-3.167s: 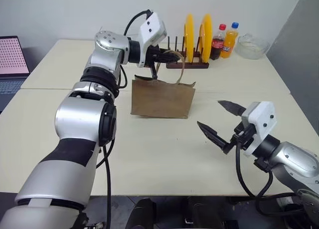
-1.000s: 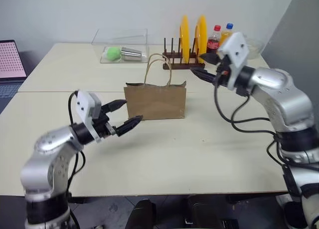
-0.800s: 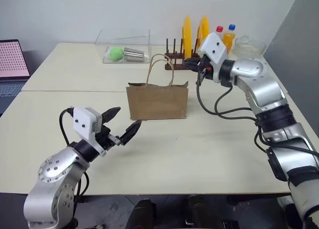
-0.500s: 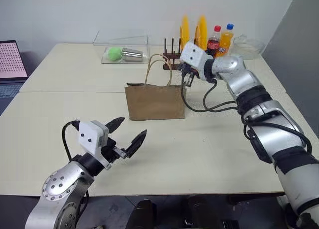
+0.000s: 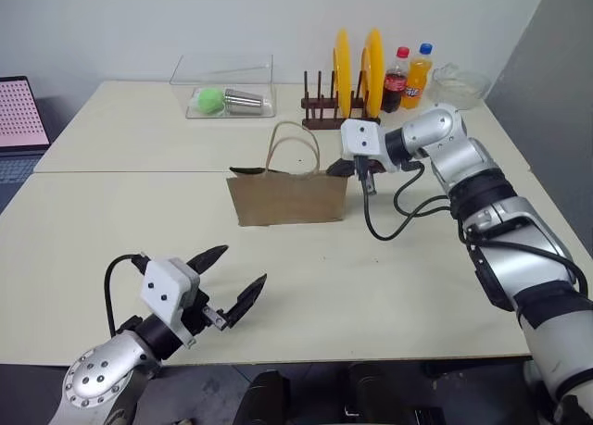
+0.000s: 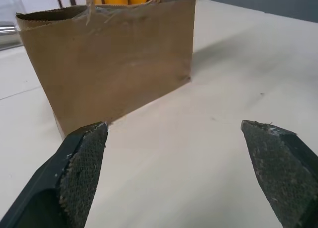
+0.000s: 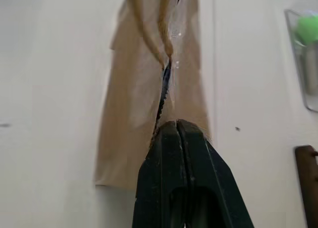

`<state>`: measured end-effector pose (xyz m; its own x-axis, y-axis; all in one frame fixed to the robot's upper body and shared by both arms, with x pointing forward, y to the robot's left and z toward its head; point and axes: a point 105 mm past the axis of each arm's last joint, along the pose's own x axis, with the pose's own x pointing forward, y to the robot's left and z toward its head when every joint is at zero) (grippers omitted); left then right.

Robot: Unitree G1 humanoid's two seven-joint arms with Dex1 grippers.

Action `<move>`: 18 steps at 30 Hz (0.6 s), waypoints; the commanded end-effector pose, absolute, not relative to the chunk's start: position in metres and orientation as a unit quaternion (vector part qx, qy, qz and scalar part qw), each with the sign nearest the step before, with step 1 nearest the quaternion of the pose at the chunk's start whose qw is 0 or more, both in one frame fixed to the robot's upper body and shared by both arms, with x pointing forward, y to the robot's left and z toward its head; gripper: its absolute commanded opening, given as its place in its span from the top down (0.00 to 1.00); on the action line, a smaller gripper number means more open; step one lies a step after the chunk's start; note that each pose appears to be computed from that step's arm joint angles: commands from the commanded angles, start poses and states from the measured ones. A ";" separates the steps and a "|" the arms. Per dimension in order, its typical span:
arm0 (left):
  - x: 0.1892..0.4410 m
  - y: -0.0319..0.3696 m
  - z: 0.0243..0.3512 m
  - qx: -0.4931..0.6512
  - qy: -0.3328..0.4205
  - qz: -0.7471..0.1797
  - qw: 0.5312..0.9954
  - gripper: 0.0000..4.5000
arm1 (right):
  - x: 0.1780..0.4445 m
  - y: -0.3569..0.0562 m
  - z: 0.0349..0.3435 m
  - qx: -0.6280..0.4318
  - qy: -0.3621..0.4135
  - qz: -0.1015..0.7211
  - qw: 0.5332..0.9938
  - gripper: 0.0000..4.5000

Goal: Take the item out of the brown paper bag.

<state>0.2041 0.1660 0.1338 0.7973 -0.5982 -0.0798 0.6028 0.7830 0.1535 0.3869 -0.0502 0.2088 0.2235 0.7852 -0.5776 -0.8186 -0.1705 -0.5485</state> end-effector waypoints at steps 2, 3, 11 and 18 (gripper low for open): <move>0.195 0.173 0.133 0.115 0.014 -0.328 0.937 0.00 | 0.357 -0.047 0.216 -0.429 0.004 0.657 0.620 1.00; 0.193 0.174 0.132 0.120 0.018 -0.331 0.936 0.00 | 0.353 -0.047 0.214 -0.426 0.006 0.661 0.618 1.00; 0.182 0.177 0.132 0.161 0.033 -0.375 0.912 0.00 | 0.336 -0.042 0.213 -0.399 -0.015 0.663 0.633 1.00; 0.201 0.187 0.143 0.249 0.011 -0.442 0.862 0.00 | 0.307 -0.058 0.220 -0.314 -0.047 0.651 0.690 1.00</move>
<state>0.2005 0.1862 0.1373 0.6381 -0.7342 -0.2320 0.7561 0.5406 0.3688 0.3164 -0.0532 0.2054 0.1318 0.9069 -0.4003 -0.8787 -0.0800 -0.4706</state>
